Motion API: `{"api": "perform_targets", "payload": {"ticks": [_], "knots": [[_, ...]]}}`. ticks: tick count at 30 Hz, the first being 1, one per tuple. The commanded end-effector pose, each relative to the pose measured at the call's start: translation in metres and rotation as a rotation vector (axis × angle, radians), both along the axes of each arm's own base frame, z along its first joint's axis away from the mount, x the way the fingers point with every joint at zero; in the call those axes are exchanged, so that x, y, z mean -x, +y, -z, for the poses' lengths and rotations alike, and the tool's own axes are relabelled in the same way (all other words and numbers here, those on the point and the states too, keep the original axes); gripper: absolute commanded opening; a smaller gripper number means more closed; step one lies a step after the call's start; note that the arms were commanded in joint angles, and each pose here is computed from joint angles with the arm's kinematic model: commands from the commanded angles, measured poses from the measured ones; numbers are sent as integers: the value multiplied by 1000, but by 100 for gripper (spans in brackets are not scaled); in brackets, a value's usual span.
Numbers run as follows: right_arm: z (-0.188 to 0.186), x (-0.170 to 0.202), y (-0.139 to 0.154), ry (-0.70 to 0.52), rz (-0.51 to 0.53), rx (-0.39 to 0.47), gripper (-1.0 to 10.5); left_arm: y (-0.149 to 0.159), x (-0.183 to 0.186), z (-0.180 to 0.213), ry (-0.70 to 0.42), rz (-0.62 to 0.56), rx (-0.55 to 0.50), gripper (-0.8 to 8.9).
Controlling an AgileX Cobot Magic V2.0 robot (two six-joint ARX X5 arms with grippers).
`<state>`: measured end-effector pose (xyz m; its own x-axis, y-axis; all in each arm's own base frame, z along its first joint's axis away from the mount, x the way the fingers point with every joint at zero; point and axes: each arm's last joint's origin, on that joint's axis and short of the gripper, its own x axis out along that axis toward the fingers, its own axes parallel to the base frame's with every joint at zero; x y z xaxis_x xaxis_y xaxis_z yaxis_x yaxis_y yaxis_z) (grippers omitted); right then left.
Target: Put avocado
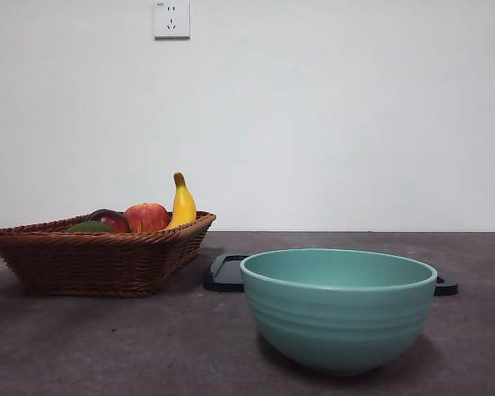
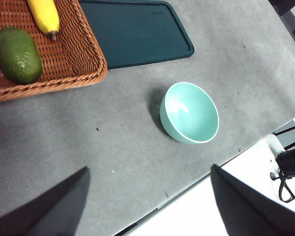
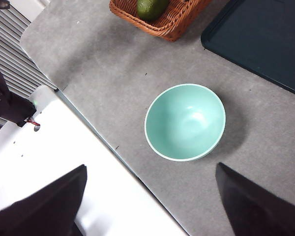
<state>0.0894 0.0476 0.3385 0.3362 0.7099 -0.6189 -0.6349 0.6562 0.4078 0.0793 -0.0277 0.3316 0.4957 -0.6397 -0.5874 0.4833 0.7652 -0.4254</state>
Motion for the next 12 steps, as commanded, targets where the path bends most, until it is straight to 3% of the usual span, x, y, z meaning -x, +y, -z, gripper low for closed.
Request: {"api": "perform_targets", "payload": {"ticks": [1, 7, 12], "knots": [[-5, -1, 1, -25, -13, -5, 434, -1, -4, -7, -38, 9, -3, 414], [-5, -1, 1, -24, -11, -5, 435, -4, -27, -11, -65, -24, -18, 409], [-5, -1, 1, -27, -11, -6, 434, -11, -58, -19, -78, -79, -100, 409]]}}
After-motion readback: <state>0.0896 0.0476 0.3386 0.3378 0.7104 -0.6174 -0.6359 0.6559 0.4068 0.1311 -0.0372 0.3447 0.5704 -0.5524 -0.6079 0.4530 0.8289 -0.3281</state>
